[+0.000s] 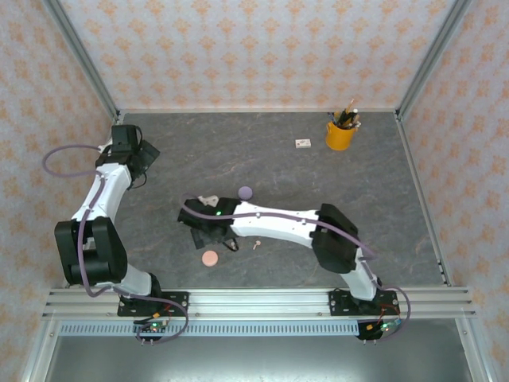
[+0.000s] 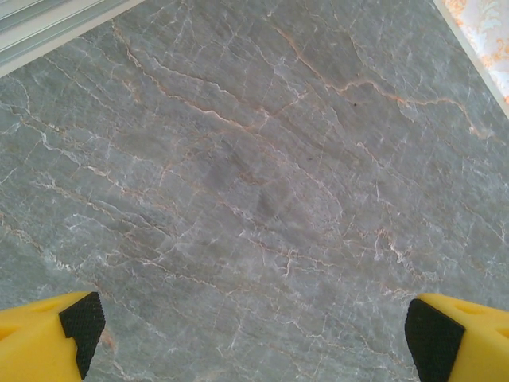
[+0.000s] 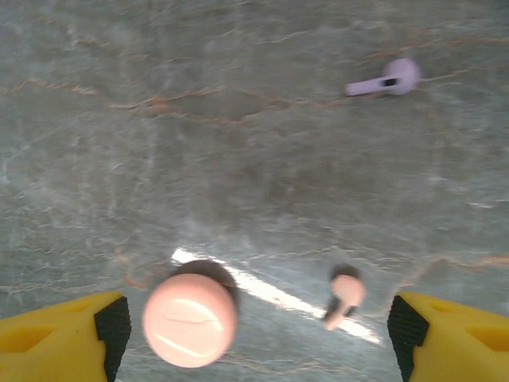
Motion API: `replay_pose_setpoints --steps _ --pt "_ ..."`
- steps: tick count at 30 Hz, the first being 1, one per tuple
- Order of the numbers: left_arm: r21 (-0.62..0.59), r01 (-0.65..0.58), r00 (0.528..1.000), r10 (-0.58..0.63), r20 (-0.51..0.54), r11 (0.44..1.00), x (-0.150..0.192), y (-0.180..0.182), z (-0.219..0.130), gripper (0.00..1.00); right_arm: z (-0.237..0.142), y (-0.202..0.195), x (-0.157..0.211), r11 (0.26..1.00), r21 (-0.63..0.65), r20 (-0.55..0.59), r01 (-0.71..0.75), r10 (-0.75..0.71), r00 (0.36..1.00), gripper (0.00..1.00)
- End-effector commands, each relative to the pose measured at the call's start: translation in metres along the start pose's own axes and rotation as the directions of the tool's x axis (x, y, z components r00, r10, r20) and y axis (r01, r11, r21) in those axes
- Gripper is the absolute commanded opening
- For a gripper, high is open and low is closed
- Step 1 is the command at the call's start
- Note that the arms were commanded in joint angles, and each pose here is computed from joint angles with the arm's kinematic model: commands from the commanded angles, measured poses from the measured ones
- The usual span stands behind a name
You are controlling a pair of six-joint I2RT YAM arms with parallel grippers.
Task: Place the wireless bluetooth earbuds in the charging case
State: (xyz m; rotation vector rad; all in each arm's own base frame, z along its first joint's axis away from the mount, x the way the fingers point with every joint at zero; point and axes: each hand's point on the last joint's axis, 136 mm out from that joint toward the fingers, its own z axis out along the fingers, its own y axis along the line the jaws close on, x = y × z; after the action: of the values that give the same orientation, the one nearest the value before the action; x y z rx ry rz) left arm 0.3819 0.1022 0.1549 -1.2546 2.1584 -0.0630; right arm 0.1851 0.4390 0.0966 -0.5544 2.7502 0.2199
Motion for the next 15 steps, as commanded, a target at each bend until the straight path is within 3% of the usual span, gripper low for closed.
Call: replay_pose_setpoints --steps 1,15 --pt "0.015 0.050 0.999 -0.050 -0.002 0.999 -0.011 -0.003 0.000 1.00 0.003 -0.003 0.013 0.993 0.112 -0.036 0.031 -0.028 0.999 0.86" --pt "0.001 0.035 0.999 -0.035 -0.002 0.999 -0.014 0.002 0.009 1.00 0.036 0.017 0.035 0.992 0.128 -0.099 0.015 -0.002 0.995 0.84"
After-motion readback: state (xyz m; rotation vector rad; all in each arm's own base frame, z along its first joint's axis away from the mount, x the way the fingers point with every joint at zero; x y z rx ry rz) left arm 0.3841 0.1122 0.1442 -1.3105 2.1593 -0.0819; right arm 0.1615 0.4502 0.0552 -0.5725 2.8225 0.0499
